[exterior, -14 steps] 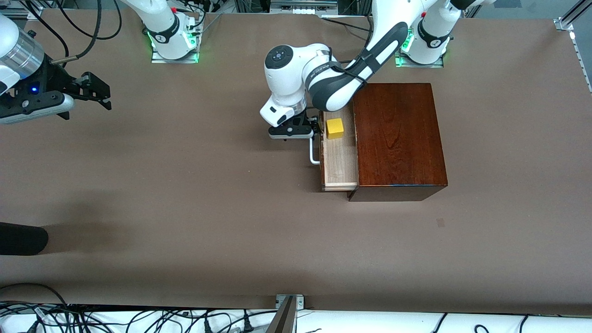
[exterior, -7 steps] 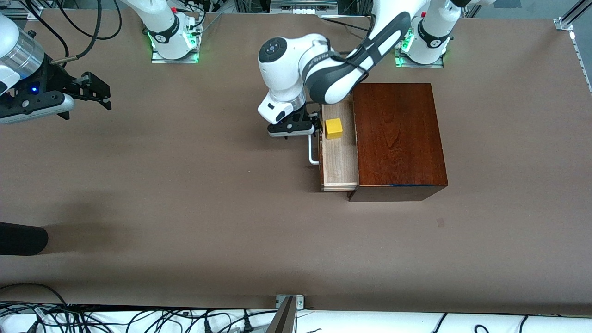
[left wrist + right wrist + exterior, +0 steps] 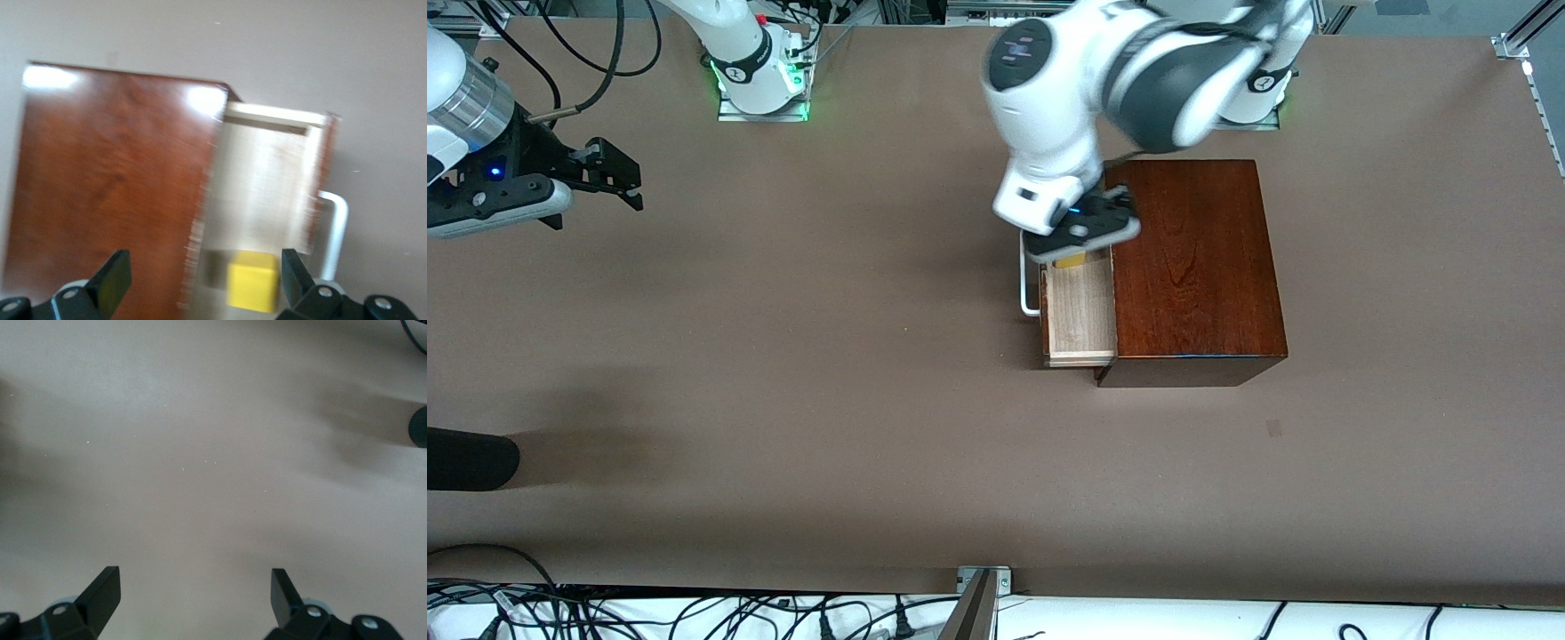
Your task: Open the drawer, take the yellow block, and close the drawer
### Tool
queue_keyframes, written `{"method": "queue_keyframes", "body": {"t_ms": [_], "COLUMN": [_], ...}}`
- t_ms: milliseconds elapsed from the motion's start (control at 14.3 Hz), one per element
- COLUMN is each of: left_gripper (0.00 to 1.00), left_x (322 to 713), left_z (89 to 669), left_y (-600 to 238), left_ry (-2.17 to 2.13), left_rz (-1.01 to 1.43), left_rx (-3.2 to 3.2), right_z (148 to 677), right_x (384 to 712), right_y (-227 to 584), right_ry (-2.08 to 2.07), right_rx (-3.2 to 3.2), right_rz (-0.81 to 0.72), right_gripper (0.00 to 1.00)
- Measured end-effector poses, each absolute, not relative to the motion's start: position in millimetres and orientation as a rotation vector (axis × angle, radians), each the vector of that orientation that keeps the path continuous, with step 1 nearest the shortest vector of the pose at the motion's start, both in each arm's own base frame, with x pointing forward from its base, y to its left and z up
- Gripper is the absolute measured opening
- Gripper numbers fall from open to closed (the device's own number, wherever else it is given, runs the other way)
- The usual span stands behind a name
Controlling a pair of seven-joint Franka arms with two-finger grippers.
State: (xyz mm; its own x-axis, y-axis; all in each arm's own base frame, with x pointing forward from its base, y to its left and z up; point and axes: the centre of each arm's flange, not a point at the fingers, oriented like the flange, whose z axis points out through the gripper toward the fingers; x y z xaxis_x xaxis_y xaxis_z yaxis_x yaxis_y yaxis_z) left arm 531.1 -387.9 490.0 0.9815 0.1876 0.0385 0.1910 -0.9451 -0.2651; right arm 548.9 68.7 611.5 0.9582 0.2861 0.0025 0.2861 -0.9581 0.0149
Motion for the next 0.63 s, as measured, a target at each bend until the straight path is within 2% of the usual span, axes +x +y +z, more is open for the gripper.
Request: {"method": "queue_keyframes", "body": {"t_ms": [210, 629], "left_gripper": [1.00, 1.00], "left_x": [569, 592], "left_z": [525, 563], "left_y": [-299, -176], "left_ry": [-0.133, -0.037], "left_rz": [0.090, 0.288], "left_rx": [-2.900, -3.003], "right_z": [611, 594], "right_x": [547, 514], "right_y": [84, 226], "right_ry": [0.498, 0.884], "right_rx": [3.090, 3.045], "right_rz": [0.007, -0.048], "right_gripper": [1.00, 1.00]}}
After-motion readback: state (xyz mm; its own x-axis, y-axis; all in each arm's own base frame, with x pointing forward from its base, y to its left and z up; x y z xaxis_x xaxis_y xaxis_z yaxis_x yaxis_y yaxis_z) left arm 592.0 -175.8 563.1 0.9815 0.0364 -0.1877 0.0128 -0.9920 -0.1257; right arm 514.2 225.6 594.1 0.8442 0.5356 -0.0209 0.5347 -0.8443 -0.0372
